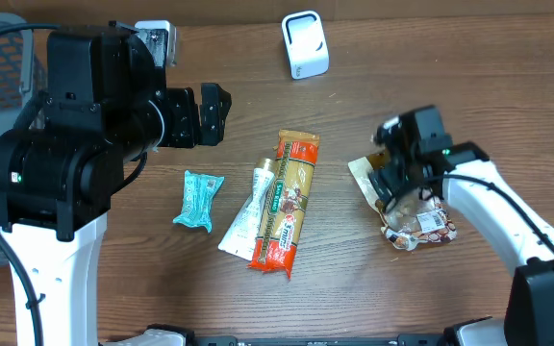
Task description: Scan the item barcode
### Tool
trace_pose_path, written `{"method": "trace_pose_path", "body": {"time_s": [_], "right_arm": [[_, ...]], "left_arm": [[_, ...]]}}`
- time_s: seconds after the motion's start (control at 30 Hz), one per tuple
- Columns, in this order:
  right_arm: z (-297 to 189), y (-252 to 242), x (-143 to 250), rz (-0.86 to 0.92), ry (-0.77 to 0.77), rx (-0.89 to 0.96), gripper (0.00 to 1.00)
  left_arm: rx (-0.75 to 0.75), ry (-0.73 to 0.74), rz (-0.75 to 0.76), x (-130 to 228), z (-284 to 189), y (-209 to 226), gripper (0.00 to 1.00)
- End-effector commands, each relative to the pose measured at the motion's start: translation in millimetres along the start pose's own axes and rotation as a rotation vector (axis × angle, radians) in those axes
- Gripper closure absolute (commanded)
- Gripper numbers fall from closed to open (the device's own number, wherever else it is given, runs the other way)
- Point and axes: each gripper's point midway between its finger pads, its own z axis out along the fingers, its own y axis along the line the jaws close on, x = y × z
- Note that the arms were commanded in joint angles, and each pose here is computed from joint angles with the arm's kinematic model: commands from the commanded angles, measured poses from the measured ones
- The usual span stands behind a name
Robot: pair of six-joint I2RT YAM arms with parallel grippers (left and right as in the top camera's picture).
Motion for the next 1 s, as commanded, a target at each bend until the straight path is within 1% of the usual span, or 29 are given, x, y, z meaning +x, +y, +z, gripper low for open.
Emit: {"method": "trace_pose_path", "body": {"time_s": [0.0, 0.03, 0.07, 0.13, 0.17, 0.2, 0.23, 0.3, 0.33, 0.37, 0.5, 0.63, 0.73, 0.83, 0.97], "right_arm": [[-16, 11, -35, 0.270, -0.118, -0.163, 0.00], [-17, 7, -39, 0.330, -0.136, -0.179, 0.02], [-17, 0, -41, 0.421, -0.147, -0.188, 0.09], [-15, -21, -39, 0.592, -0.151, -0.173, 0.42], [-9, -41, -30, 0.756, -0.133, -0.147, 0.63], [-4, -51, -23, 0.835, -0.120, -0.126, 0.73], [1, -59, -15, 0.901, -0.104, -0.106, 0.77], [12, -67, -2, 0.978, -0.076, -0.070, 0.90], [17, -69, 2, 0.999, -0.062, -0.054, 0.94], [22, -69, 5, 1.016, -0.047, -0.049, 0.96], [41, -61, 9, 1.001, -0.007, -0.054, 0.96], [57, -44, 11, 0.946, 0.040, -0.075, 0.96], [60, -16, 6, 0.815, 0.063, -0.167, 0.96], [53, 25, -5, 0.612, 0.059, -0.354, 0.96], [40, 63, -3, 0.424, 0.073, -0.518, 0.93]], "left_arm": [[0.008, -0.005, 0.023, -2, -1, -2, 0.00], [0.008, -0.005, 0.024, -2, -1, -2, 0.00], [0.008, -0.005, 0.024, -2, -1, -2, 0.01], [0.008, -0.005, 0.023, -2, -1, -2, 0.01], [0.008, -0.005, 0.024, -2, -1, -2, 0.00], [0.008, -0.005, 0.023, -2, -1, -2, 0.00], [0.008, -0.005, 0.024, -2, -1, -2, 0.00], [0.008, -0.005, 0.024, -2, -1, -2, 0.00], [0.008, -0.005, 0.024, -2, -1, -2, 0.00], [0.008, -0.005, 0.023, -2, -1, -2, 0.01], [0.008, -0.005, 0.023, -2, -1, -2, 0.00], [0.008, -0.005, 0.023, -2, -1, -2, 0.00], [0.008, -0.005, 0.023, -2, -1, -2, 0.00], [0.008, -0.005, 0.023, -2, -1, -2, 0.00], [0.008, -0.005, 0.023, -2, -1, -2, 0.00]]}}
